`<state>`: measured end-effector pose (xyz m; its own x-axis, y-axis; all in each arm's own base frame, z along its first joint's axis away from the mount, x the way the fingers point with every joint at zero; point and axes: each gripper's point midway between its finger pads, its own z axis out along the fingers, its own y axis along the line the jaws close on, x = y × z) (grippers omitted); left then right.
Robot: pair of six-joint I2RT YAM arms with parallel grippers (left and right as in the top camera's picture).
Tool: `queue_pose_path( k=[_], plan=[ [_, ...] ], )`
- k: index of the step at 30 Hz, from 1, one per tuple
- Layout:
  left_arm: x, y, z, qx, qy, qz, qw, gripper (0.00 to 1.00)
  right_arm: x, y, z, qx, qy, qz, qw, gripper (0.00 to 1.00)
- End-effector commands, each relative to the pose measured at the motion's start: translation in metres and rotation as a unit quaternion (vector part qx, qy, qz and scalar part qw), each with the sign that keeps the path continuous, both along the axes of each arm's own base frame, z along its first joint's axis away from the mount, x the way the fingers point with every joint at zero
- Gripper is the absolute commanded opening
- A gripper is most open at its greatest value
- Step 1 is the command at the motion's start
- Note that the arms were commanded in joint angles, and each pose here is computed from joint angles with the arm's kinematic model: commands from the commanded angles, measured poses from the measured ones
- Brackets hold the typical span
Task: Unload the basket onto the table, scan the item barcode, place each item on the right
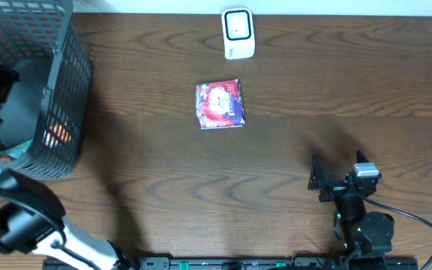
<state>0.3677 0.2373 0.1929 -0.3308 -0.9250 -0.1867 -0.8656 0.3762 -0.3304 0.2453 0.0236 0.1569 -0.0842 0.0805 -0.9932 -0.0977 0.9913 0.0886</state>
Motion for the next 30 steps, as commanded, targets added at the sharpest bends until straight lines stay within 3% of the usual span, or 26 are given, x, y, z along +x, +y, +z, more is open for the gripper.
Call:
queue_pose_path(
  k=[1,12,25,27,28,29,30],
  plan=[
    [-0.004,-0.003,-0.038,-0.018,0.064,0.097,0.993,0.98,0.0,0.002,0.0,-0.003,-0.001,0.004,1.0,0.99],
    [-0.008,-0.03,-0.123,-0.031,0.182,0.204,0.961,0.98,0.0,0.002,0.0,-0.003,0.0,0.004,1.0,0.99],
    [-0.022,-0.033,-0.168,-0.023,0.227,0.21,0.951,0.99,0.0,0.002,0.0,-0.003,0.0,0.004,1.0,0.99],
    [-0.024,-0.034,-0.173,-0.023,0.229,0.208,0.951,0.82,0.0,0.002,0.0,-0.003,-0.001,0.004,1.0,0.99],
    [-0.024,-0.035,-0.175,-0.023,0.229,0.208,0.951,0.69,0.0,0.002,0.0,-0.003,0.0,0.004,1.0,0.99],
    [-0.024,-0.034,-0.175,-0.023,0.229,0.208,0.951,0.49,0.0,0.002,0.0,-0.003,0.0,0.004,1.0,0.99],
    [-0.023,-0.034,-0.175,-0.022,0.227,0.207,0.951,0.38,0.0,0.002,0.0,-0.003,0.0,0.004,1.0,0.99]
  ],
)
